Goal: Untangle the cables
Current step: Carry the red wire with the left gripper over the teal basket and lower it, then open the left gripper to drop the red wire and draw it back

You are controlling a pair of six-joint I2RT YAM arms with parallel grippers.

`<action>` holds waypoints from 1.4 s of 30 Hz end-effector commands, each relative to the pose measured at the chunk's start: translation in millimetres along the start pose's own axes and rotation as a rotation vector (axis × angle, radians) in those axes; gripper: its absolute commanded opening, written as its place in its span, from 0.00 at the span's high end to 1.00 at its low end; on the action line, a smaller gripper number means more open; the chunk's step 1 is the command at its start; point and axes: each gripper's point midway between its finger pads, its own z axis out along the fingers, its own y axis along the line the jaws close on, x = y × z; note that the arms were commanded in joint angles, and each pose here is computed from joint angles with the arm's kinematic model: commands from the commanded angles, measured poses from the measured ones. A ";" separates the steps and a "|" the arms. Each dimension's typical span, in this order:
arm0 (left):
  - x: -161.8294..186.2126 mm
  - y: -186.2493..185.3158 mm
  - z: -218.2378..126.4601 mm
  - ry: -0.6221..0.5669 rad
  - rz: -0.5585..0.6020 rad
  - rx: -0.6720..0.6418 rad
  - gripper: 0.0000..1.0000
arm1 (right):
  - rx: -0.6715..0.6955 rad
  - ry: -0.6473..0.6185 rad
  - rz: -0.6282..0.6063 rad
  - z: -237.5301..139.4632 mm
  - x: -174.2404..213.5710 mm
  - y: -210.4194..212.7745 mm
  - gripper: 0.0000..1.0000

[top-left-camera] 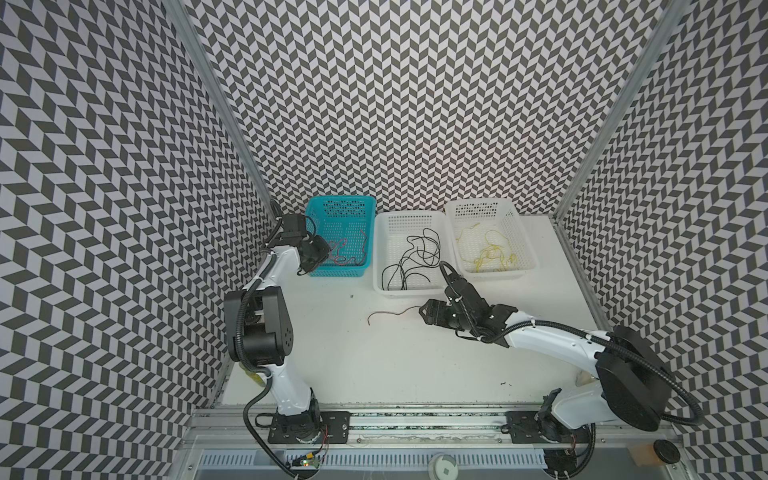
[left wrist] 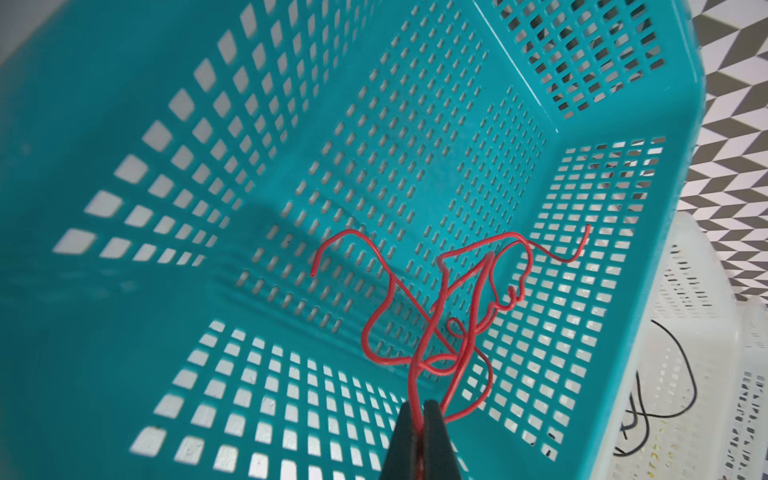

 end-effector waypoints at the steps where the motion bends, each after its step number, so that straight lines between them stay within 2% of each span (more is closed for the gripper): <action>1: 0.0 0.0 4.0 0.011 0.028 -0.024 1.00 | 0.006 -0.015 0.027 5.9 0.0 -3.1 0.21; 11: 3.7 -7.8 20.1 0.039 0.073 -0.055 0.93 | 0.018 -0.006 0.034 10.0 3.9 -8.8 0.21; 15: 6.5 -4.5 23.7 0.047 0.072 -0.064 0.84 | 0.027 -0.015 0.034 9.6 3.9 -12.5 0.21; 19: 6.8 -4.7 23.6 0.049 0.073 -0.064 0.82 | 0.038 -0.020 0.041 10.3 3.4 -15.4 0.22; 24: 3.9 -11.0 15.7 0.034 0.074 -0.049 0.73 | 0.051 -0.028 0.055 10.4 2.6 -18.6 0.22; 33: -1.6 -43.6 -21.0 -0.031 0.076 0.065 0.46 | 0.092 -0.063 0.115 7.9 -0.6 -28.9 0.26; 42: 3.3 -93.2 -83.1 -0.174 0.189 0.155 0.27 | 0.117 -0.090 0.222 9.2 0.0 -39.3 0.30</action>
